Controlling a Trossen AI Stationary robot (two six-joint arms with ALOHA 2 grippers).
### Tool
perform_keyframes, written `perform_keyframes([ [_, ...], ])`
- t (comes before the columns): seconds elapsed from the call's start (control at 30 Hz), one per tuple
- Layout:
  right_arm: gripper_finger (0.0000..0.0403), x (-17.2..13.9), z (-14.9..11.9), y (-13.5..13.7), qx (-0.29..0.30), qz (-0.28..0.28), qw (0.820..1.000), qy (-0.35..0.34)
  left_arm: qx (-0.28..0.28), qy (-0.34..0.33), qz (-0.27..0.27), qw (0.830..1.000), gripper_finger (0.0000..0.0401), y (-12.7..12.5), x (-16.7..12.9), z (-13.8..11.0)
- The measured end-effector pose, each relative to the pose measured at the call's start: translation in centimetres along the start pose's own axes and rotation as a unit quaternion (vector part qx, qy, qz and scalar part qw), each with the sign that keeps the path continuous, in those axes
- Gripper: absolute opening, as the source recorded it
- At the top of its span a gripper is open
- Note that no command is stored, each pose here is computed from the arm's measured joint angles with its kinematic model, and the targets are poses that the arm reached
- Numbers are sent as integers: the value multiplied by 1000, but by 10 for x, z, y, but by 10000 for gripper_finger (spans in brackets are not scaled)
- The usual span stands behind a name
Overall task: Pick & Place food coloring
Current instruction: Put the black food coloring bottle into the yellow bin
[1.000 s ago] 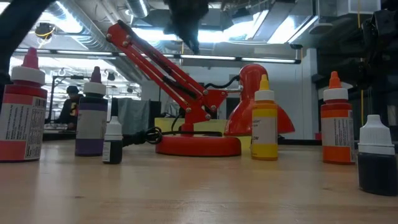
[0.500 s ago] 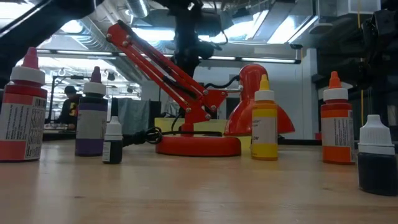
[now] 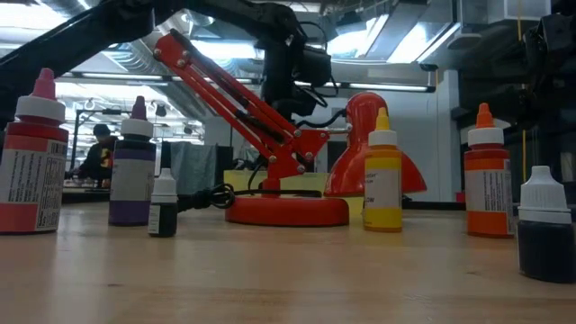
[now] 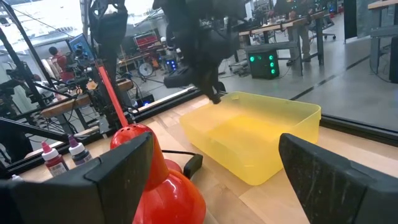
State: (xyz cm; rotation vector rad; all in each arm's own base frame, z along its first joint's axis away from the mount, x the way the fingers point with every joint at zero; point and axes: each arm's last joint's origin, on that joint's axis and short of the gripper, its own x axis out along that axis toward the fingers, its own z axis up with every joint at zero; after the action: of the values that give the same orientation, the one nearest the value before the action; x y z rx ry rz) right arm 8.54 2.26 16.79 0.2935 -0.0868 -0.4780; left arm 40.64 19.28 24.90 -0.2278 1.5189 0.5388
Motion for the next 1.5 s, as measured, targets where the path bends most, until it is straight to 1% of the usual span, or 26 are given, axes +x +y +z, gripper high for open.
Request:
perform_keyframes([
  [0.17, 347, 0, 0, 0, 0, 0, 1000, 0, -1, 16, 13, 1000, 68, -9, 8, -2],
  [0.3, 347, 0, 0, 0, 0, 0, 1000, 0, -5, 41, 17, 999, 68, -12, 22, -7],
  [0.4, 347, 0, 0, 0, 0, 0, 1000, 0, -8, 46, 18, 999, 68, -16, 34, -8],
  [0.57, 347, 0, 0, 0, 0, 0, 1000, 0, -10, 48, 16, 999, 68, -21, 45, -10],
  [0.7, 347, 0, 0, 0, 0, 0, 1000, 0, -11, 65, 8, 998, 68, -24, 55, -14],
  [1.0, 347, 0, 0, 0, 0, 0, 1000, 0, -26, 69, -11, 997, 68, -24, 71, -18],
  [1.2, 347, 0, 0, 0, 0, 0, 1000, 0, -34, 60, -20, 997, 68, -24, 73, -16],
  [1.5, 347, 0, 0, 0, 0, 0, 1000, 0, -44, 67, -37, 996, 69, -23, 73, -17],
])
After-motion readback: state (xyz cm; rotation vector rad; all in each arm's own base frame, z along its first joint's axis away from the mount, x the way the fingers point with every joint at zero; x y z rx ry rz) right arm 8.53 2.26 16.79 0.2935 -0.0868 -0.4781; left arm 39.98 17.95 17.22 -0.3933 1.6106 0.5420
